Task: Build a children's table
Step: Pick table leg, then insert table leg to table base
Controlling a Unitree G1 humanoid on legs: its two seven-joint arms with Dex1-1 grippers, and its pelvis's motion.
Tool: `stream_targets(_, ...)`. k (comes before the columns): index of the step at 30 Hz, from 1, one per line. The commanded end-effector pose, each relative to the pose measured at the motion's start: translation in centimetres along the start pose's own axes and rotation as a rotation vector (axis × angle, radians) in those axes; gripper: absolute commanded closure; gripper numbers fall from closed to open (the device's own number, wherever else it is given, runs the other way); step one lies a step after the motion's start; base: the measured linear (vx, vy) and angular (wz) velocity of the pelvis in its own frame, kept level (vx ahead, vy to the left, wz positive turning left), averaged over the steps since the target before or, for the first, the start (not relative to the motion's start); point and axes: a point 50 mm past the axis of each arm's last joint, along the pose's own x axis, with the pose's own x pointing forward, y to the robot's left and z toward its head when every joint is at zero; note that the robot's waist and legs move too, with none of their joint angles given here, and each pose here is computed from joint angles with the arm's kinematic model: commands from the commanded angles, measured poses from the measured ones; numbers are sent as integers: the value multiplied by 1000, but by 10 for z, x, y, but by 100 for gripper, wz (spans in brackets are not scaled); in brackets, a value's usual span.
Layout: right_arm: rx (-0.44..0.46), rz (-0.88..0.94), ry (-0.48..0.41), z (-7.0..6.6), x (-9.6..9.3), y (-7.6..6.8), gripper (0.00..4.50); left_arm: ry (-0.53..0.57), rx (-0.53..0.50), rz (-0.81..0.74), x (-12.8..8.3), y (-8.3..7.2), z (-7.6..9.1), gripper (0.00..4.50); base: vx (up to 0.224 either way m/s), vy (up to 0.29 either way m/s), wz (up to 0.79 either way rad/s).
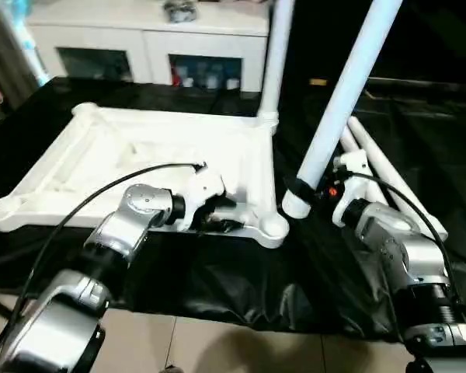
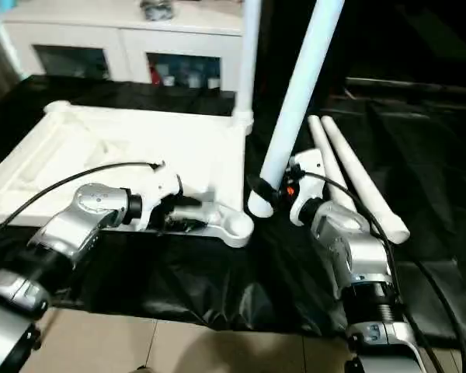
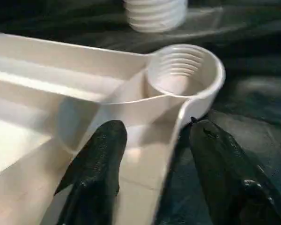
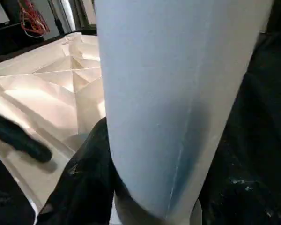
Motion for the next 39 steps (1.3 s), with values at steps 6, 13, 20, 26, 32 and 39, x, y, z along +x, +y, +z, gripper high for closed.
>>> stream_targets(6,-48,-2,-25,9,1,3,260,108,73,-32,-3,8,-11,272,0,0,0)
stream_targets(13,-72,25,9,5,-1,5,260,134,64,-24,-9,16,-14,338,0,0,0)
stream_targets(20,-84,37,17,4,2,8,260,137,61,-28,-13,20,-13,395,0,0,0)
stream_targets(26,-90,42,19,5,1,9,260,114,4,-41,-15,23,-11,434,0,0,0)
stream_targets(32,-69,46,11,5,3,12,260,159,-68,-7,-11,19,-18,450,0,0,0)
stream_targets(39,-18,49,44,1,12,17,260,70,-8,29,9,-9,-23,450,0,0,0)
